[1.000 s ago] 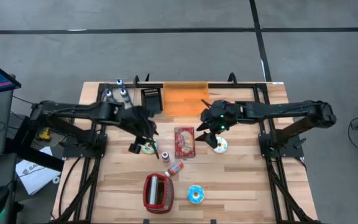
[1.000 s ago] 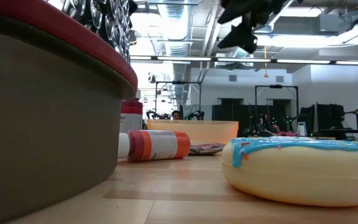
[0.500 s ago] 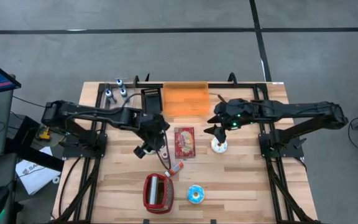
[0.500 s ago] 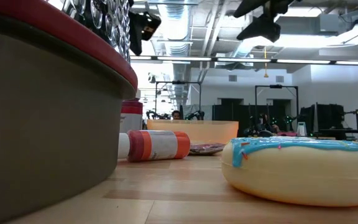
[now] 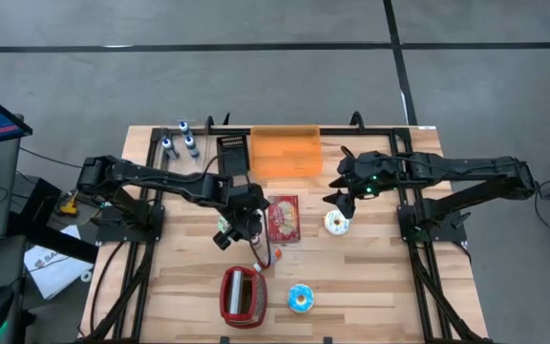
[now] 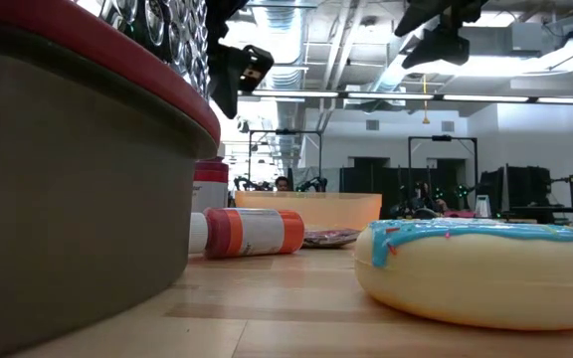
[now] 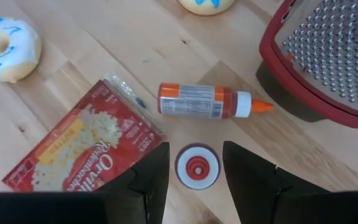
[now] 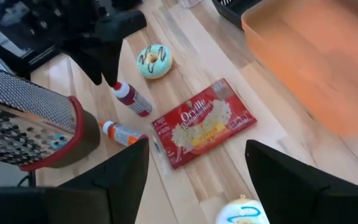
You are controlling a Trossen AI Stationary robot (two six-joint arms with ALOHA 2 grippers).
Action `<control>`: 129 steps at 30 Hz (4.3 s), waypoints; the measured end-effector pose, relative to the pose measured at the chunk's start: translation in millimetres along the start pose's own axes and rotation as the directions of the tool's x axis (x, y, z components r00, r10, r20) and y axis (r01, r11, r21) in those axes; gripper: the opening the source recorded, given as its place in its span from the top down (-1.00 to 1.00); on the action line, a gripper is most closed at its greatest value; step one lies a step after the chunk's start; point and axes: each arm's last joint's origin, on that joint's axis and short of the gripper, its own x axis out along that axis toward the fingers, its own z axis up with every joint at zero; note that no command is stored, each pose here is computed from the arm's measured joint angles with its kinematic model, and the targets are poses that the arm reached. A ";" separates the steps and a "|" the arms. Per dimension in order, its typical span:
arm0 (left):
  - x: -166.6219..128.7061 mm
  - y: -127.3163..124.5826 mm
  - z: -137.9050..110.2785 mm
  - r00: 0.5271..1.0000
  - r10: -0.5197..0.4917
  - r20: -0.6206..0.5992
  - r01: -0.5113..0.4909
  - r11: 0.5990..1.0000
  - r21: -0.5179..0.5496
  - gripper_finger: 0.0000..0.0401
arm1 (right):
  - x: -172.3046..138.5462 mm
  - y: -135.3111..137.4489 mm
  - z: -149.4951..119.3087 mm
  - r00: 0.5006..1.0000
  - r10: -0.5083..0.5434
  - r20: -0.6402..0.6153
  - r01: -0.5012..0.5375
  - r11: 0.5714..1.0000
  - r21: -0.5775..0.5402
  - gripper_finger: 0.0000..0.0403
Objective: Pick & Place Food Item
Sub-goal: Put the red food coloring bottle into the transparent bin
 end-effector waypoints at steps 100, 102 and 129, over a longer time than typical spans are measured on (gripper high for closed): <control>-52.6 39.2 -58.4 0.921 0.381 -0.076 -0.372 0.807 -0.458 0.45 | -15.6 3.5 -11.7 0.999 -0.023 -0.023 0.025 0.997 0.070 -0.28; -75.4 40.4 -66.9 0.879 0.462 -0.118 -0.452 0.729 -0.514 0.45 | -15.6 3.8 -10.8 1.000 -0.024 -0.013 0.025 0.997 0.073 -0.28; -159.1 -32.4 -138.3 0.482 0.330 -0.812 -0.684 -0.438 -0.583 0.45 | -16.2 -5.8 1.6 0.995 -0.061 0.081 0.051 0.992 0.119 -0.28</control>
